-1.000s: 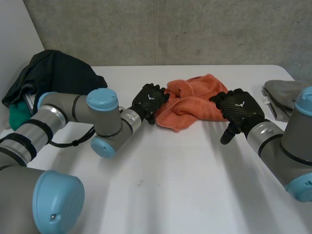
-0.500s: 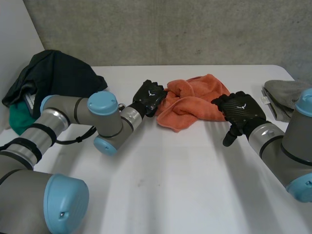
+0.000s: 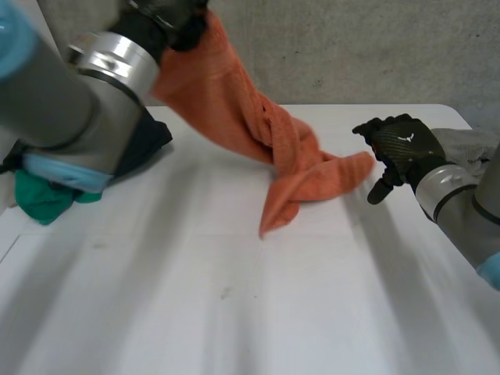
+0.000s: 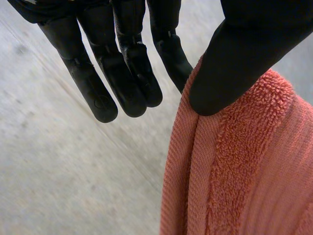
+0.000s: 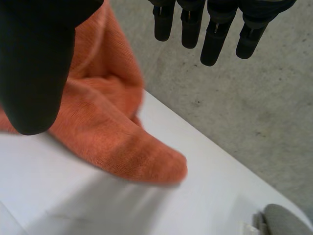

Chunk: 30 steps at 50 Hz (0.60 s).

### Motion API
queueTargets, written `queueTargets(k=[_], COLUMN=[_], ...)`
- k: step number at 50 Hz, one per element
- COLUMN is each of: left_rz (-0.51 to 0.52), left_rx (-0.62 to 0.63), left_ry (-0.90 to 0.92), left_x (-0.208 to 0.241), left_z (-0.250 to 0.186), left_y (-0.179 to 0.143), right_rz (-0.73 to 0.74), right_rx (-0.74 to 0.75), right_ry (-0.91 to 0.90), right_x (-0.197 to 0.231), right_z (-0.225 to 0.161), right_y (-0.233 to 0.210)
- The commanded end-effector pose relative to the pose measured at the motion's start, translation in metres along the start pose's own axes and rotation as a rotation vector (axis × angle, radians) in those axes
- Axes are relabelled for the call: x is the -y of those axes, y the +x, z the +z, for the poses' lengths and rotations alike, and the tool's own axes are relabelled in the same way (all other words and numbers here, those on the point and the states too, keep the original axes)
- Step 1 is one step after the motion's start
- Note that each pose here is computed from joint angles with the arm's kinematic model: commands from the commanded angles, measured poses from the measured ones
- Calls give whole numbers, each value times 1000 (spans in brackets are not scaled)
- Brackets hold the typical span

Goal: Fold the laundry.

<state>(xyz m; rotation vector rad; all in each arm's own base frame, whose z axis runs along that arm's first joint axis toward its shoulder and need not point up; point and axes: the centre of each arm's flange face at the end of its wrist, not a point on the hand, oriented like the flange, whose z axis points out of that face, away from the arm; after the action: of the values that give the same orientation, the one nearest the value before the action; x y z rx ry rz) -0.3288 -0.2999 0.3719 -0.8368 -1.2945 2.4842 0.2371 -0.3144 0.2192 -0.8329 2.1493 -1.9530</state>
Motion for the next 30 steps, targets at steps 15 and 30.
queueTargets(k=[15, 30], left_rz=[-76, -153], left_rx=[18, 105], left_ry=[-34, -291], left_x=[56, -10], left_z=[-89, -117], left_y=[-16, -47], right_rz=[520, 25], right_rx=[441, 167], right_ry=[-349, 127], right_x=[-45, 84], right_z=[42, 6], right_y=[-151, -36])
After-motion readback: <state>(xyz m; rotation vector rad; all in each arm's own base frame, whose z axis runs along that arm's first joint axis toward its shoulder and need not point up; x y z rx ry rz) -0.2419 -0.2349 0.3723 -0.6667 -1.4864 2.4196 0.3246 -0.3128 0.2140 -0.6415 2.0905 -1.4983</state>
